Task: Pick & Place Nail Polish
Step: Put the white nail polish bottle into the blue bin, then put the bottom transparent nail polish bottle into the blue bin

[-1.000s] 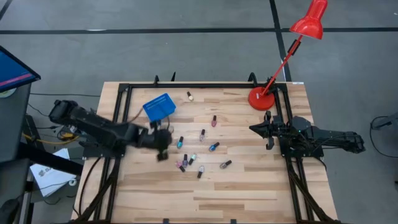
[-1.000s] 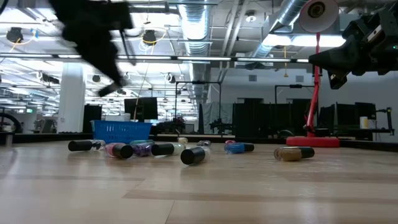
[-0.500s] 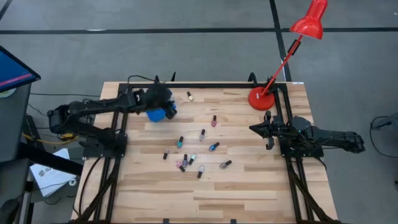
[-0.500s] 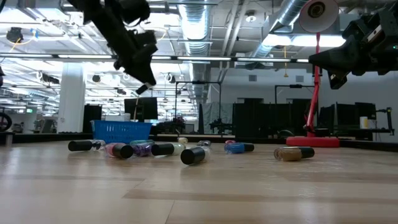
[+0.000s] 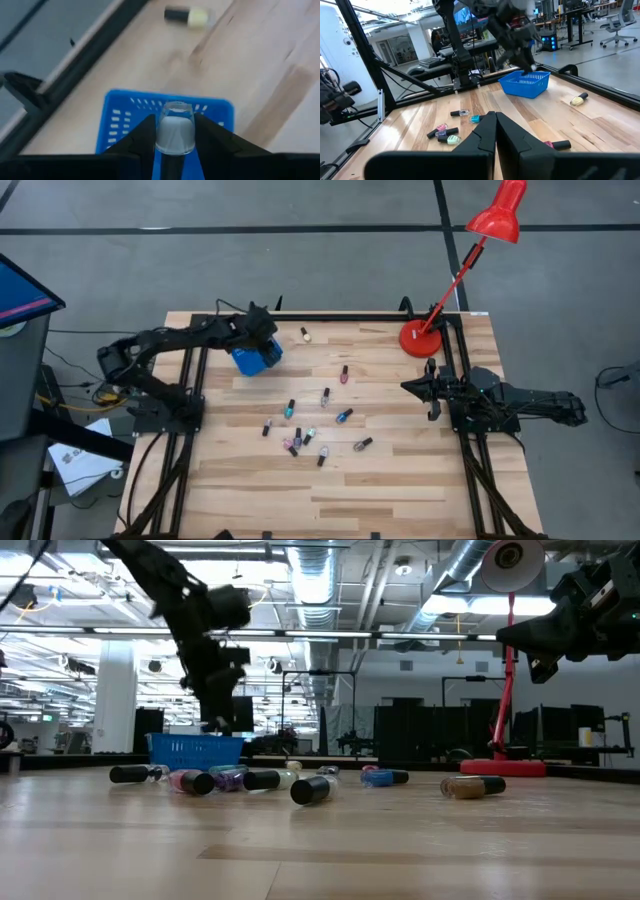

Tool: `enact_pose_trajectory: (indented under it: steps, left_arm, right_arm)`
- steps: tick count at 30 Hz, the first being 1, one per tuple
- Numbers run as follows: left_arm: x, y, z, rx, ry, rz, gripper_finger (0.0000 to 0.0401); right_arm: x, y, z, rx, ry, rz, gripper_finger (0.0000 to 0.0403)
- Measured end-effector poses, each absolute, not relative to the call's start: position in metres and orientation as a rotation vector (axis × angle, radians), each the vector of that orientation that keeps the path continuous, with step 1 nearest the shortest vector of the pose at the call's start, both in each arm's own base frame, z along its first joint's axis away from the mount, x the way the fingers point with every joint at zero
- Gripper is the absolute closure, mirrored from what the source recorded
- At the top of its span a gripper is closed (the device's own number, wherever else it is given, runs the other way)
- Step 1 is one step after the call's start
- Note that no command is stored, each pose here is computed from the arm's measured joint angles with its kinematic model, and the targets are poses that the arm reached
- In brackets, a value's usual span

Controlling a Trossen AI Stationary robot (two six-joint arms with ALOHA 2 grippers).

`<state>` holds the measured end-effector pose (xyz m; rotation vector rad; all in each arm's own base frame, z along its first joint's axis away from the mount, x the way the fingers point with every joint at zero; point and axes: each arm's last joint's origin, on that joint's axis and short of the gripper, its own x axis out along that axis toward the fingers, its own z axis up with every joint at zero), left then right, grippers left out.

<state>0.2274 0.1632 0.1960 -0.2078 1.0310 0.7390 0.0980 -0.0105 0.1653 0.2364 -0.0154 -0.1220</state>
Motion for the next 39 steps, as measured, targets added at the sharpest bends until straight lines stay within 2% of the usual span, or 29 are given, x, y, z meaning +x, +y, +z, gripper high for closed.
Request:
enact_pose_trajectory:
  steps: [9, 19, 27, 33, 39]
  left_arm:
    - [0.231, 0.175, 0.163, -0.248, 1.153, 0.745, 0.0280]
    - [0.231, 0.178, 0.156, -0.267, 1.170, 0.733, 0.0281]
    - [0.231, 0.177, 0.157, -0.267, 1.168, 0.733, 0.0250]
    - [0.228, 0.174, 0.172, -0.262, 1.112, 0.743, 0.0205]
    - [0.218, 0.146, 0.232, -0.319, 0.839, 0.786, 0.0179]
  right_arm:
    - [0.098, -0.010, 0.165, 0.236, -0.015, -0.122, 0.0403]
    - [0.098, -0.010, 0.165, 0.236, -0.015, -0.122, 0.0403]
    - [0.098, -0.010, 0.165, 0.236, -0.015, -0.122, 0.0403]
    - [0.098, -0.010, 0.165, 0.236, -0.015, -0.122, 0.0403]
    - [0.098, -0.010, 0.165, 0.236, -0.015, -0.122, 0.0403]
